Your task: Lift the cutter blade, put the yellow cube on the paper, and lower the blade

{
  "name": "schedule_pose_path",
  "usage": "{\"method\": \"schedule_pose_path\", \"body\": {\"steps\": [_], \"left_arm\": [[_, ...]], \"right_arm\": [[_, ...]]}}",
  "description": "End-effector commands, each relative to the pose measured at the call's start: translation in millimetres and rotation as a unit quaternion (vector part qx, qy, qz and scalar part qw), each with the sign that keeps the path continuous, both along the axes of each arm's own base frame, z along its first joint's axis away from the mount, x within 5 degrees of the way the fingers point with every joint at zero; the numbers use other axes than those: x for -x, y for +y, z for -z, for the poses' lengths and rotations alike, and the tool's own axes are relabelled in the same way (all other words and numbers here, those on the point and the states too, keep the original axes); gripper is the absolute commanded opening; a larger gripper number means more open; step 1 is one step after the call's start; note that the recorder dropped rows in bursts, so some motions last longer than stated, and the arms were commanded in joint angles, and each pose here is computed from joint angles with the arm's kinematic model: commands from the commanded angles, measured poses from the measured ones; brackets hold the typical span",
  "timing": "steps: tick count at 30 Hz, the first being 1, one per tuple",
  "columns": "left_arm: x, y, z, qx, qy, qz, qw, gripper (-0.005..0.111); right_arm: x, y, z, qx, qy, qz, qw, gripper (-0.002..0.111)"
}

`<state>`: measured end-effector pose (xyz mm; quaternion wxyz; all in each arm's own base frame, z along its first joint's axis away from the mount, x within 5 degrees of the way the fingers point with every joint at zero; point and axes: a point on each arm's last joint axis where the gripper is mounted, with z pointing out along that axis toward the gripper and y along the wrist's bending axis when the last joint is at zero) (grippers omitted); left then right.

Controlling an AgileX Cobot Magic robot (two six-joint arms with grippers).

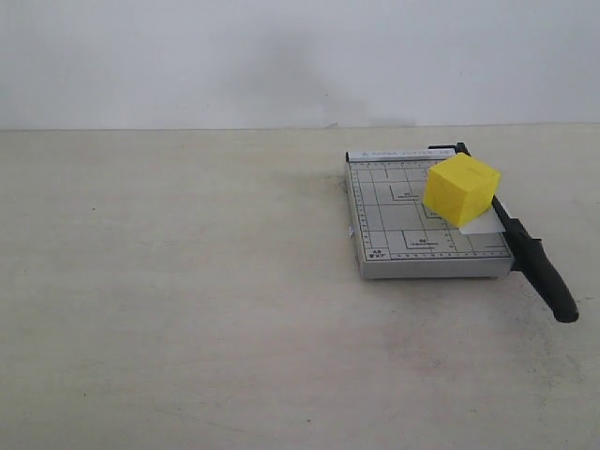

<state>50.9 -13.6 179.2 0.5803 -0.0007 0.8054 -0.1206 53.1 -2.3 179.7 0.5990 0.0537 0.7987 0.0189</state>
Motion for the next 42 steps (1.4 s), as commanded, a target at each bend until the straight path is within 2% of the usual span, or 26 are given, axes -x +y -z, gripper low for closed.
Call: {"method": "schedule_pose_path", "body": {"steps": [1, 6, 9, 17, 20, 42], "left_arm": [[-4, 4, -13, -0.037, -0.089, -0.013, 0.995, 0.005], [-4, 5, -13, -0.03, -0.087, -0.022, 0.995, 0.005], [-3, 10, -4, -0.013, -0.028, -0.05, 0.998, 0.005], [-3, 11, -3, -0.014, -0.025, -0.059, 0.998, 0.005], [-3, 11, -4, -0.032, -0.036, -0.053, 0.997, 0.005], [-3, 11, -4, -0.032, -0.036, -0.053, 0.997, 0.005]], "right_arm": [[0, 0, -2, 0.004, -0.009, 0.0, 1.0, 0.0], [0, 0, -2, 0.003, -0.009, 0.0, 1.0, 0.0], [0, 0, -2, 0.003, -0.009, 0.0, 1.0, 0.0], [0, 0, -2, 0.003, -0.009, 0.0, 1.0, 0.0], [0, 0, -2, 0.003, -0.009, 0.0, 1.0, 0.0], [0, 0, -1, 0.003, -0.008, 0.0, 1.0, 0.0]]}}
